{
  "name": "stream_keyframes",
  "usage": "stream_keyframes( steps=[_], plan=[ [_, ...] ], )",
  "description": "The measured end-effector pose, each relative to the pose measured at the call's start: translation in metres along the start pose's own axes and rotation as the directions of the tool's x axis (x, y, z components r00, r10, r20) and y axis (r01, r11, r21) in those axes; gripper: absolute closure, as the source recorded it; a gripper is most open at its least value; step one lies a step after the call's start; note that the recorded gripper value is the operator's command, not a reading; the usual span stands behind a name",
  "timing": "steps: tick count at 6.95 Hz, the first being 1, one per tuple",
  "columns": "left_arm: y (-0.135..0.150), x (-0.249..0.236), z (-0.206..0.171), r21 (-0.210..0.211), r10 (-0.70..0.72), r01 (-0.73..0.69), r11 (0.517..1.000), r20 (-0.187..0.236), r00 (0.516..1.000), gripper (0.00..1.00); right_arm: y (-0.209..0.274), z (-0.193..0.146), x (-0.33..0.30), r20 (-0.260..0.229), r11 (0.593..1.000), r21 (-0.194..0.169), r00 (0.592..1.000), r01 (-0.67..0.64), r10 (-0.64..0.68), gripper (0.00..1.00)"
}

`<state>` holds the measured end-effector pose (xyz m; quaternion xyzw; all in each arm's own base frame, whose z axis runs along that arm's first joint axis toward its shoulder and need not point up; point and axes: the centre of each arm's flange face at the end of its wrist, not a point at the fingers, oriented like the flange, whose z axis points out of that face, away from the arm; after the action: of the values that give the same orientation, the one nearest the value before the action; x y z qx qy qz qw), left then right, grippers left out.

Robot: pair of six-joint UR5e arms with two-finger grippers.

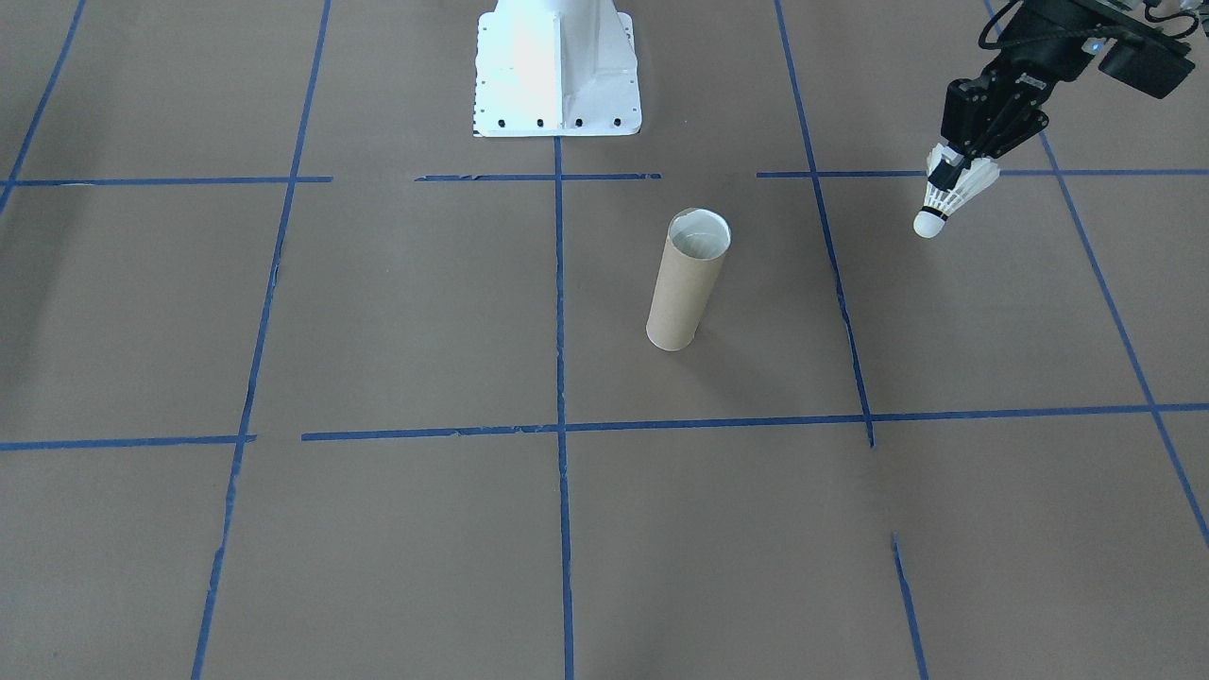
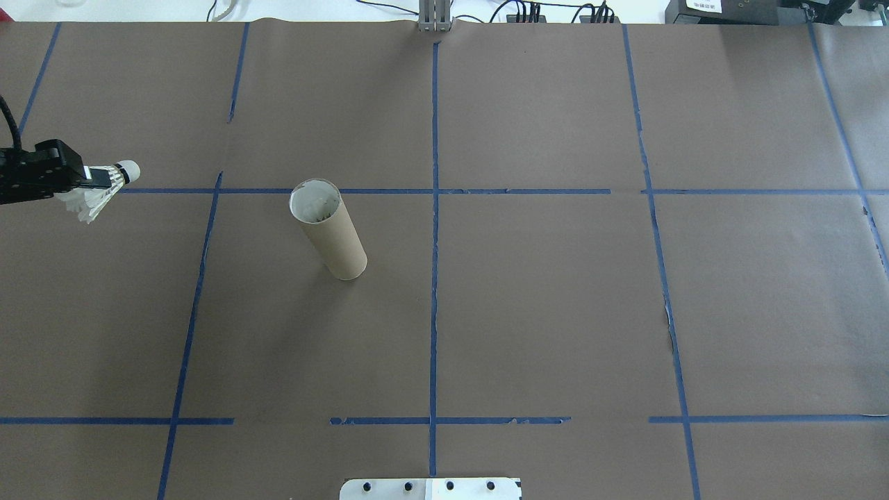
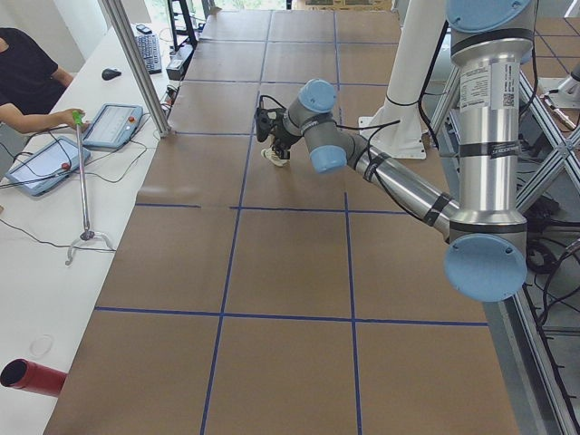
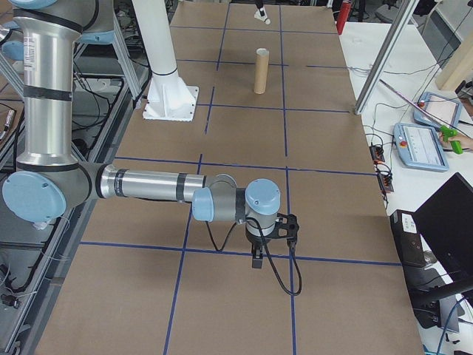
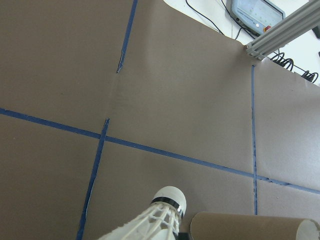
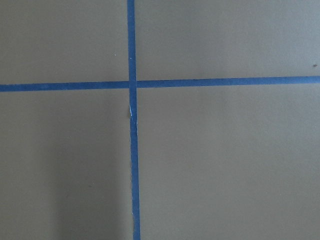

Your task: Collect badminton balls into bucket

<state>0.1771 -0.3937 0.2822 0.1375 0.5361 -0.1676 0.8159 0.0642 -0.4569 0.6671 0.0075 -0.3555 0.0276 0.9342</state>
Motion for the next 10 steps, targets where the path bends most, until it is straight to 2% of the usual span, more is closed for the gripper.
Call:
stream_keyframes(
  steps=[1,3,4,6,8,10],
  plan=[
    [0.008,0.041,0.001,-0.007,0.016,-0.016,1.0,0.059,0.998,1.0,0.0,0.0,0.0,0.0,1.0,0.0,1.0,-0.001,0.001,0.0],
    [0.029,0.144,0.007,-0.048,0.061,-0.051,0.998,0.237,0.97,1.0,0.0,0.0,0.0,0.0,1.0,0.0,1.0,0.0,0.0,0.0],
    [0.042,0.183,0.006,-0.063,0.093,-0.078,0.995,0.296,0.951,1.0,0.0,0.0,0.0,0.0,1.0,0.0,1.0,0.001,-0.001,0.0],
    [0.048,0.237,0.025,-0.099,0.134,-0.105,0.989,0.347,0.928,1.0,0.0,0.0,0.0,0.0,1.0,0.0,1.0,0.0,0.0,0.0],
    [0.042,0.287,0.046,-0.175,0.257,-0.203,0.964,0.387,0.886,1.0,0.0,0.0,0.0,0.0,1.0,0.0,1.0,-0.001,0.001,0.0],
    [0.04,0.306,0.052,-0.243,0.371,-0.294,0.924,0.4,0.838,1.0,0.0,0.0,0.0,0.0,1.0,0.0,1.0,0.0,0.0,0.0]
  ],
)
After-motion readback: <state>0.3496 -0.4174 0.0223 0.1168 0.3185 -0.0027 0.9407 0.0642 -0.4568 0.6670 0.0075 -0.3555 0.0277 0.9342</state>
